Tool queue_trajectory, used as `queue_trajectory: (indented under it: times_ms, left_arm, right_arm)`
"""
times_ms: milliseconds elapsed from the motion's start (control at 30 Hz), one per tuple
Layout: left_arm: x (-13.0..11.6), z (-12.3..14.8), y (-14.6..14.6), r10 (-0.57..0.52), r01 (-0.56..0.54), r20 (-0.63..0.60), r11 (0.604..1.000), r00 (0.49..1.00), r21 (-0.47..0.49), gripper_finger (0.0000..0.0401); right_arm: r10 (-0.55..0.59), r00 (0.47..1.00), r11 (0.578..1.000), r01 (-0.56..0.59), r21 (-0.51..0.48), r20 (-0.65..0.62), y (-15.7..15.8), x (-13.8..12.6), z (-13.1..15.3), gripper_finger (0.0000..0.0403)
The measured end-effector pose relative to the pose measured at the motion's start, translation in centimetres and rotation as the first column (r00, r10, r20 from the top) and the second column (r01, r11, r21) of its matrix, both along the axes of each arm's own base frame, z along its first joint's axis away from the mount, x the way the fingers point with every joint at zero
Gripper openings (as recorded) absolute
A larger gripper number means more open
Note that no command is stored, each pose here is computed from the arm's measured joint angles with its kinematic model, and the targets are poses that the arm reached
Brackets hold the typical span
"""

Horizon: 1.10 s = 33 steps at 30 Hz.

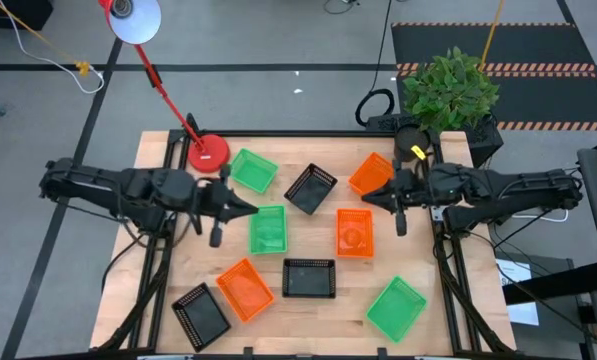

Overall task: Stack baskets by color
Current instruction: Stack the top orange bin on top of the middle orange bin

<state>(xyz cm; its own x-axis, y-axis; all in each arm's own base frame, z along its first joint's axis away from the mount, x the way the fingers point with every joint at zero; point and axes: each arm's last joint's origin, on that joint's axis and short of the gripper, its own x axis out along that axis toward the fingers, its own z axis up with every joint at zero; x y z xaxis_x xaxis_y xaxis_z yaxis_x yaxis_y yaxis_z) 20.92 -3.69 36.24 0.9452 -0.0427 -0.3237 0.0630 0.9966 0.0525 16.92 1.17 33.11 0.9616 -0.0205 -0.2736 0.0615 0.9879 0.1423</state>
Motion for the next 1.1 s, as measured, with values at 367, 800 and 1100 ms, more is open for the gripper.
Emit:
queue_trajectory:
  times_ms: [367,800,1100]
  left_arm:
    - [4.3,-3.9,-0.8,-0.004,0.013,-0.174,0.998,0.985,0.056,0.0017]
    - [5.3,-5.0,-0.9,-0.013,0.035,-0.22,0.994,0.975,0.1,0.0017]
    - [5.4,-5.2,-1.0,-0.014,0.038,-0.225,0.994,0.974,0.104,0.0017]
  right_arm:
    - [-0.042,0.999,0.99,0.042,0.131,-0.002,0.0,0.5,-2.2,0.0]
    - [-0.109,0.987,0.991,0.118,0.068,-0.119,1.6,2.8,-4.4,0.0]
    - [-0.232,0.926,0.969,0.247,0.011,-0.298,1.0,4.2,-7.2,0.0]
